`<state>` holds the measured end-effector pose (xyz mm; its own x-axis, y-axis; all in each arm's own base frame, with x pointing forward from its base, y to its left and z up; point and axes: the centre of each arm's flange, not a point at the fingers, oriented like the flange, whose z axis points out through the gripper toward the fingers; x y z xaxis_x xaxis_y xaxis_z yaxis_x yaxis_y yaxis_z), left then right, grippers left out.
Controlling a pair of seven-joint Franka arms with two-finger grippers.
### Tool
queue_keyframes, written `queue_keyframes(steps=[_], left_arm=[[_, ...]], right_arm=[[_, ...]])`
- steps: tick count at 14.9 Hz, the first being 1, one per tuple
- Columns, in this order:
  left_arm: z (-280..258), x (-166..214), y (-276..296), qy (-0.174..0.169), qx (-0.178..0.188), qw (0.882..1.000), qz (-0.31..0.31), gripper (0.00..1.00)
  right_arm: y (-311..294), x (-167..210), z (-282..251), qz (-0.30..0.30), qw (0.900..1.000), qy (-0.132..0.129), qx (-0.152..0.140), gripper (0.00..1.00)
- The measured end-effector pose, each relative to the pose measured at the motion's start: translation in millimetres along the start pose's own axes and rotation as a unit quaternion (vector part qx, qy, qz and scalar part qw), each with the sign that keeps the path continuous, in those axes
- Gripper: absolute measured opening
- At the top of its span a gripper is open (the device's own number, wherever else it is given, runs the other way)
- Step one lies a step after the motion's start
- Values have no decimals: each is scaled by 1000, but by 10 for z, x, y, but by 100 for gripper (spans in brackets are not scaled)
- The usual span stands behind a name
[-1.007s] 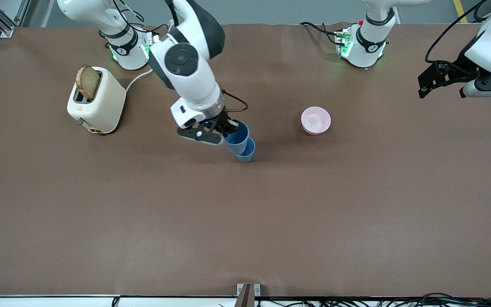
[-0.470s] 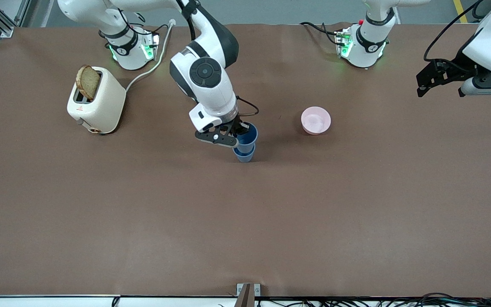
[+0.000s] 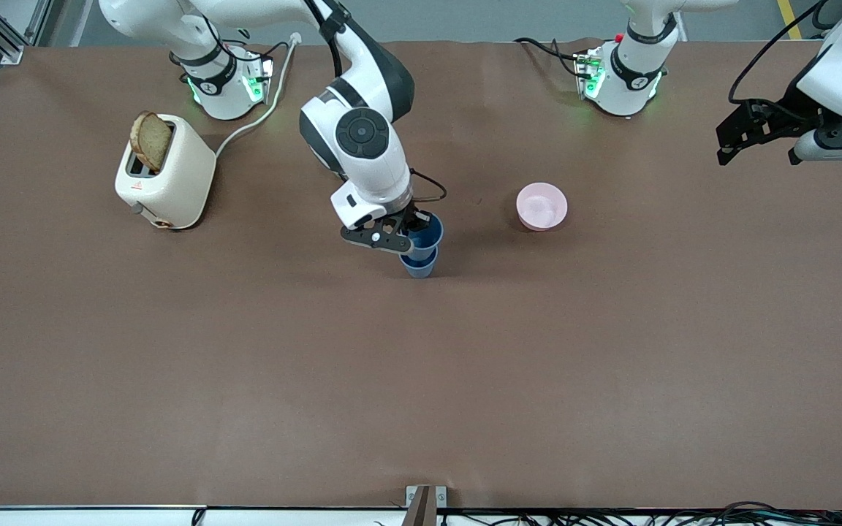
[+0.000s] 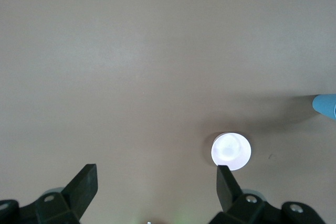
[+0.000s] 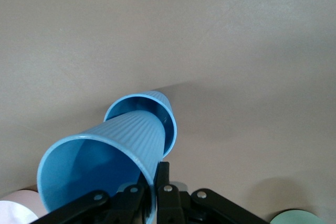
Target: Stack blue cups with both arms
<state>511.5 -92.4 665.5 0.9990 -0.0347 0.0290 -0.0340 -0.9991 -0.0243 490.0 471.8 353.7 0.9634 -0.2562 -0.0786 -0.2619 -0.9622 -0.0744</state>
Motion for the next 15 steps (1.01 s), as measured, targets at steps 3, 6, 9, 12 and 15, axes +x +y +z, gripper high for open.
queue_keyframes(steps=[3, 6, 9, 12, 15], left_arm=[[-15, 0, -2, 2, 0, 1000, 0, 100], [-24, 5, -7, 4, -1, 1000, -1, 100], [-24, 10, -7, 5, -1, 1000, -1, 100], [-25, 12, -10, 5, -1, 1000, -1, 100], [-27, 13, -17, 6, -1, 1000, -2, 100]], right_arm=[[25, 53, -7, 4, 1000, 3, 0, 33], [134, 274, -210, 6, 1000, 25, 6, 63], [689, 825, -940, 11, 999, 49, 14, 90], [1794, 1377, -1911, 28, 998, 56, 15, 100], [2812, 1583, -2556, 30, 998, 56, 8, 100]])
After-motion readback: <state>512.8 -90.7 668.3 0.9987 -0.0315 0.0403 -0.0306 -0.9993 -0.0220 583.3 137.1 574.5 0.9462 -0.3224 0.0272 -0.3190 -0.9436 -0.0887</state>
